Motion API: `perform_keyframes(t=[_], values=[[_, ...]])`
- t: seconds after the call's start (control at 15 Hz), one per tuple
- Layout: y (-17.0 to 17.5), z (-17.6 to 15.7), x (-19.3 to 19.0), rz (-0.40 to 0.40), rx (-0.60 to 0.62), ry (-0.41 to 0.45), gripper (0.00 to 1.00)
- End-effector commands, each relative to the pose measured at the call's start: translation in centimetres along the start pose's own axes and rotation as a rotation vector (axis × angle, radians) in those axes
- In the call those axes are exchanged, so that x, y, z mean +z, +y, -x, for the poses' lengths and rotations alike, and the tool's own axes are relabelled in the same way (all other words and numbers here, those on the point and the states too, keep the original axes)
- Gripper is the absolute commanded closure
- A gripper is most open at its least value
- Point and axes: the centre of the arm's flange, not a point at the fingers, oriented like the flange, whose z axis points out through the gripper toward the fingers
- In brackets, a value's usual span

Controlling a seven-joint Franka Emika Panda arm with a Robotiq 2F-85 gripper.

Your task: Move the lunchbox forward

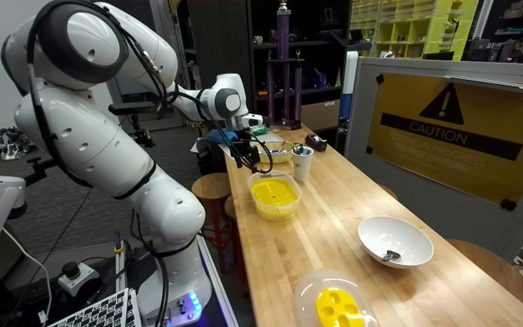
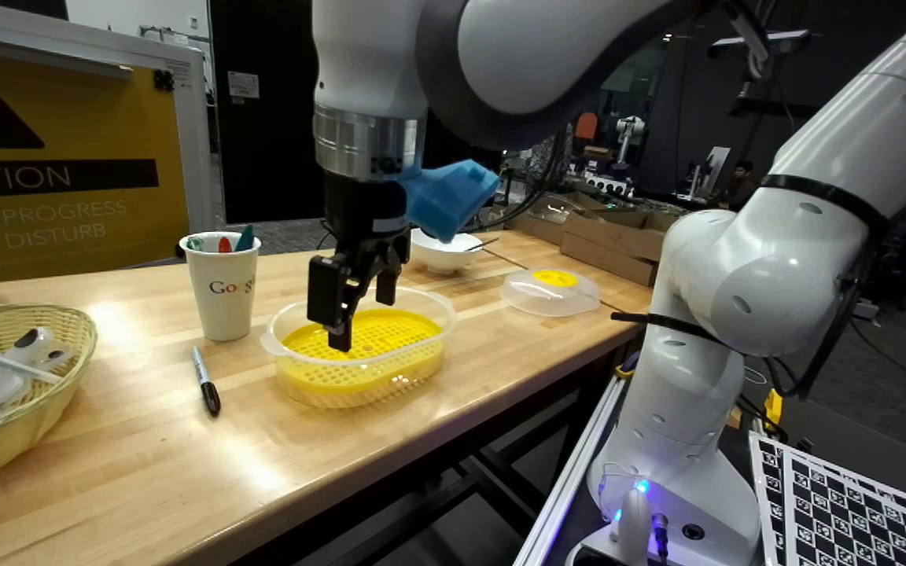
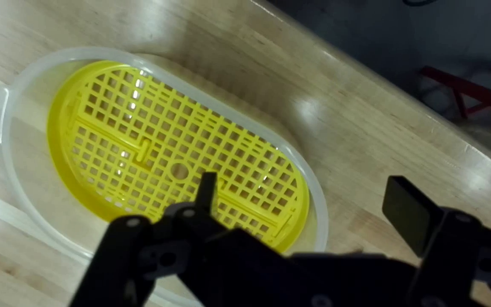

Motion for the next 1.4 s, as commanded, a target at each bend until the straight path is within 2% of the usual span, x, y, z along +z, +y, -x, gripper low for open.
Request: perform_keyframes(t=[0.0,0.33,0.73,1.0,1.33], values=[[-0.9,1.2,0.7,0.006,-0.068,-0.034,0.00],[-1.3,2.1,1.4,0.042,-0.142,-0.087,0.00],[-1.3,1.4,1.8,0.048,-0.215,-0.068,0.00],[-1.5,1.1,2.5,0.106,-0.233,-0.073,0.00],[-1.5,0.9,3.0,0.138,-0.262,-0.072,0.00]])
